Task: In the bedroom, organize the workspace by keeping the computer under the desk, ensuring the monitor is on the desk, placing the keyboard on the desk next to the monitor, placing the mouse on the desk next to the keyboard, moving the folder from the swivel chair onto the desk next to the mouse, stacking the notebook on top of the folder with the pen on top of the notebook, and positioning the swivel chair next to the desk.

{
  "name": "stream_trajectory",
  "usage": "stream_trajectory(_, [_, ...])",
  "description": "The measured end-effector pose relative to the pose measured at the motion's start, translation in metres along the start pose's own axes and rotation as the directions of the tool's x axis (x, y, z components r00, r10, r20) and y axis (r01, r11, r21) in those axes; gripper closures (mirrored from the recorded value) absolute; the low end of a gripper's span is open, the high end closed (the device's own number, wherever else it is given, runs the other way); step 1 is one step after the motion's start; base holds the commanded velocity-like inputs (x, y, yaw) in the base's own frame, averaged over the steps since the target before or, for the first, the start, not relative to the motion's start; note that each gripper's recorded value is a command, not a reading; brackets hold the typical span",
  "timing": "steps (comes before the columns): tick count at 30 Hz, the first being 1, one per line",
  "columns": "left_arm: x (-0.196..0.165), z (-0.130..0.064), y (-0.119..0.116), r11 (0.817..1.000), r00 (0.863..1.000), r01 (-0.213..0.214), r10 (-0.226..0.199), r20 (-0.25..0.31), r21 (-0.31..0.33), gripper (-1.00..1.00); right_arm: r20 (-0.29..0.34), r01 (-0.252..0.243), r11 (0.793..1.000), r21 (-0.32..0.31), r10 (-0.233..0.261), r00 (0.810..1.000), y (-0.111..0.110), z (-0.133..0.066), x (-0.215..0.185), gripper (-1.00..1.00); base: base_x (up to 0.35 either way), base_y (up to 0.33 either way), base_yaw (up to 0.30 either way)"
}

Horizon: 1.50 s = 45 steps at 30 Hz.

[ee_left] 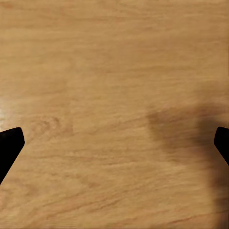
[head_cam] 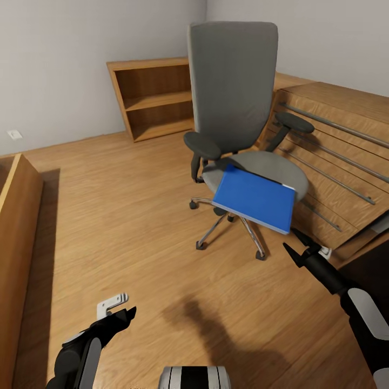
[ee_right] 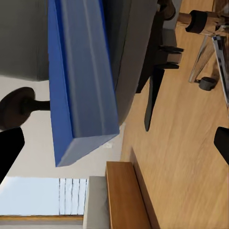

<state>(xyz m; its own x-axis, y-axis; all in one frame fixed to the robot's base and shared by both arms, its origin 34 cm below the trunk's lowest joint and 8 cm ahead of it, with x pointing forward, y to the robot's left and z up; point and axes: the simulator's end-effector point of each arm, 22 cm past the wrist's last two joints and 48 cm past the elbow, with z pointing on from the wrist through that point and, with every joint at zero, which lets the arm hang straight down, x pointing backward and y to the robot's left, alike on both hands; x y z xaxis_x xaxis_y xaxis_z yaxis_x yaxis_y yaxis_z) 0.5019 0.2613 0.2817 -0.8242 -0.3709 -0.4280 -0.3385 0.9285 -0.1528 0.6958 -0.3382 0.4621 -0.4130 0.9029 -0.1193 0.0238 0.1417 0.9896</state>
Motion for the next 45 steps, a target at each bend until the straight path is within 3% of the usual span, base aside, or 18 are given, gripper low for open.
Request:
stream_trajectory(28, [0.003, 0.002, 0.001, 1.0, 1.0, 0.001, -0.001, -0.009, -0.003, -1.0, -0.006, 0.003, 1.0, 0.015, -0.003, 1.0, -0.007, 0.0, 0.002, -1.0, 0.0, 0.0, 0.0])
stream_trajectory(35, [-0.008, -0.006, -0.003, 1.0, 1.0, 0.001, -0.002, 0.02, 0.008, -1.0, -0.003, 0.018, 1.0, -0.007, -0.018, 1.0, 0.01, 0.0, 0.0, -1.0, 0.0, 0.0, 0.0])
stream_trajectory(45, [-0.012, -0.01, -0.004, 1.0, 1.0, 0.002, -0.002, 0.031, 0.013, -1.0, -0.002, 0.024, 1.0, -0.018, -0.024, 1.0, 0.018, -0.001, -0.001, -1.0, 0.0, 0.0, 0.0])
